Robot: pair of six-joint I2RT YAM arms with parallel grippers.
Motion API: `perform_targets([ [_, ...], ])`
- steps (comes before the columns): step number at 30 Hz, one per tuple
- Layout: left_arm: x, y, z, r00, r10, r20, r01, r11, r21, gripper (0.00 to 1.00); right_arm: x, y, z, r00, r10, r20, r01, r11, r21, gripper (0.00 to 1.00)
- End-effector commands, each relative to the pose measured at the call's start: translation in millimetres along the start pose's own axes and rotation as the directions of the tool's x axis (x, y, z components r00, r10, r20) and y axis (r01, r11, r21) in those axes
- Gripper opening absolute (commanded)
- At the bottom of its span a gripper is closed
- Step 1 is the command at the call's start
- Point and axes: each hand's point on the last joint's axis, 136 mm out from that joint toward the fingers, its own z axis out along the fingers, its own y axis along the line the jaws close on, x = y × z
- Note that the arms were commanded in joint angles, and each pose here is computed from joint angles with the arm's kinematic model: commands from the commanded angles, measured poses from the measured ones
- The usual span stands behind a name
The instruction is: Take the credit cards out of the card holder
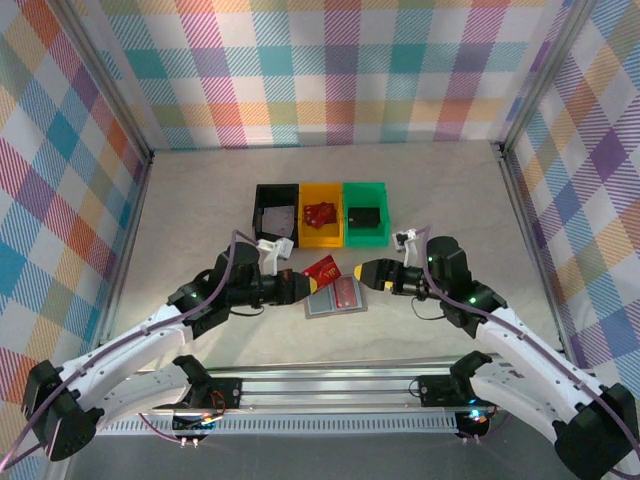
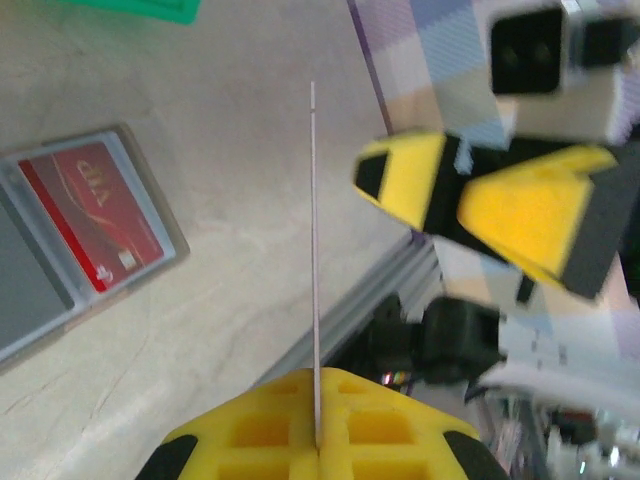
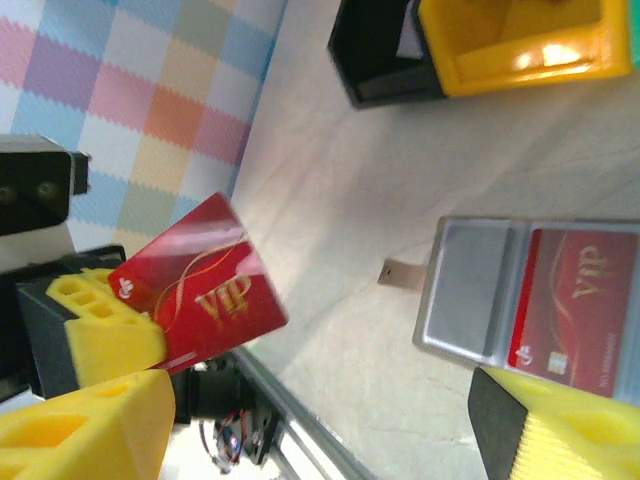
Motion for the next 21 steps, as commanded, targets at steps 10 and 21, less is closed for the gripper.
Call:
perform_targets([
  [10,40,-5,-21,0.978,0.084,-0.193,-0.079,0.996,0.034,0.00,23,55,-1,0.972,-0.189,-0.137,0.126,0.919,-0.373,0.69],
  [21,28,-20,-14,0.979,0.104,-0.177,-0.088,0.992,0.093,0.00,36,48,14,0.960,-0.192,-0.206,0.100,0.916,-0.390,0.60],
])
